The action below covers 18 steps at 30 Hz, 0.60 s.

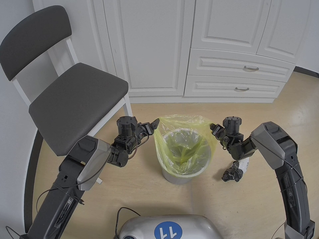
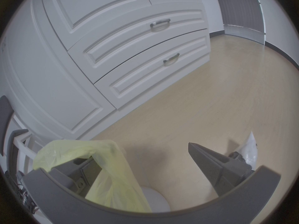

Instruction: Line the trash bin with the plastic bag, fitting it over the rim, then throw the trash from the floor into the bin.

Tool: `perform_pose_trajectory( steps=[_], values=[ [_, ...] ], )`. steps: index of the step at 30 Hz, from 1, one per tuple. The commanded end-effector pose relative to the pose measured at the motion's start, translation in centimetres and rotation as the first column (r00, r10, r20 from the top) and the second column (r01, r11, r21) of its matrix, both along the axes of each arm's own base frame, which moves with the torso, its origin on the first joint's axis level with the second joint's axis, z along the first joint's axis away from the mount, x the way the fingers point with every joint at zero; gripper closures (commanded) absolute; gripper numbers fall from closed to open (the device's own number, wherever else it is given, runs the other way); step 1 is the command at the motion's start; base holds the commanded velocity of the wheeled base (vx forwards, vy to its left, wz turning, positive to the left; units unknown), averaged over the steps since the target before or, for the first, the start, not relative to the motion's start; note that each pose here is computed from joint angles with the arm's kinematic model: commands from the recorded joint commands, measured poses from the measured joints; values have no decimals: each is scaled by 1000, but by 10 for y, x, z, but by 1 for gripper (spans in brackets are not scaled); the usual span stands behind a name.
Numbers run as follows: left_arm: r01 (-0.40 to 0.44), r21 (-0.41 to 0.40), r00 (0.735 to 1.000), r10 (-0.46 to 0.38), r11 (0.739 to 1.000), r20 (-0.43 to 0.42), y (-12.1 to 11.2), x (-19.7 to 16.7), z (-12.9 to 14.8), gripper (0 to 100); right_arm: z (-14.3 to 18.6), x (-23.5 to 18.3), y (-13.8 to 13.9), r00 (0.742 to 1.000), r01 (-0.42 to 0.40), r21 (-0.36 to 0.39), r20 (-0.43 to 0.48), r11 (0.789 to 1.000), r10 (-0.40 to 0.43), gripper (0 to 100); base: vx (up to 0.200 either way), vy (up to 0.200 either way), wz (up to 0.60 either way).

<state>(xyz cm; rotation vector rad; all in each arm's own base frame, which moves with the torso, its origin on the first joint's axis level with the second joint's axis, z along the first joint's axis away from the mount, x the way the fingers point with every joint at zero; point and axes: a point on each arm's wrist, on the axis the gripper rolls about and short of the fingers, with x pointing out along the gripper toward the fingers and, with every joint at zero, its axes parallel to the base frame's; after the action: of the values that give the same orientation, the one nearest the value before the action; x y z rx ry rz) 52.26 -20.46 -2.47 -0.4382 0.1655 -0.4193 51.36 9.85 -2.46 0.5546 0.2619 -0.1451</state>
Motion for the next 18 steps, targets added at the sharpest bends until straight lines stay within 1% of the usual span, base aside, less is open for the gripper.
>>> perform_pose_trajectory(
  steps=[1, 2, 4, 5, 7, 11, 18],
  values=[
    [24, 8, 999, -24, 1000, -23, 2, 0, -14, 0, -34, 11, 16, 1000, 26, -9, 14, 1000, -26, 0, 0, 0, 0],
    [40, 11, 999, -39, 999, -35, 9, 2, -19, 0, -38, 11, 18, 1000, 28, -17, 6, 999, -28, 0, 0, 0, 0],
    [43, 12, 998, -42, 999, -39, 14, 4, -21, 0, -40, 11, 19, 1000, 26, -20, 0, 999, -26, 0, 0, 0, 0],
    [50, 14, 997, -50, 999, -53, 22, 6, -27, 0, -44, 11, 21, 1000, 24, -25, -13, 999, -24, 0, 0, 0, 0],
    [54, 14, 997, -53, 998, -63, 29, 8, -28, 0, -47, 10, 23, 999, 18, -31, -37, 999, -19, 0, 0, 0, 0],
    [55, 16, 996, -54, 998, -75, 30, 8, -29, 0, -48, 9, 24, 998, 15, -36, -56, 999, -17, 0, 0, 0, 0],
    [60, 29, 994, -57, 998, -92, 31, 7, -39, 0, -53, 9, 21, 997, 14, -39, -70, 999, -17, 0, 0, 0, 0]
  ],
)
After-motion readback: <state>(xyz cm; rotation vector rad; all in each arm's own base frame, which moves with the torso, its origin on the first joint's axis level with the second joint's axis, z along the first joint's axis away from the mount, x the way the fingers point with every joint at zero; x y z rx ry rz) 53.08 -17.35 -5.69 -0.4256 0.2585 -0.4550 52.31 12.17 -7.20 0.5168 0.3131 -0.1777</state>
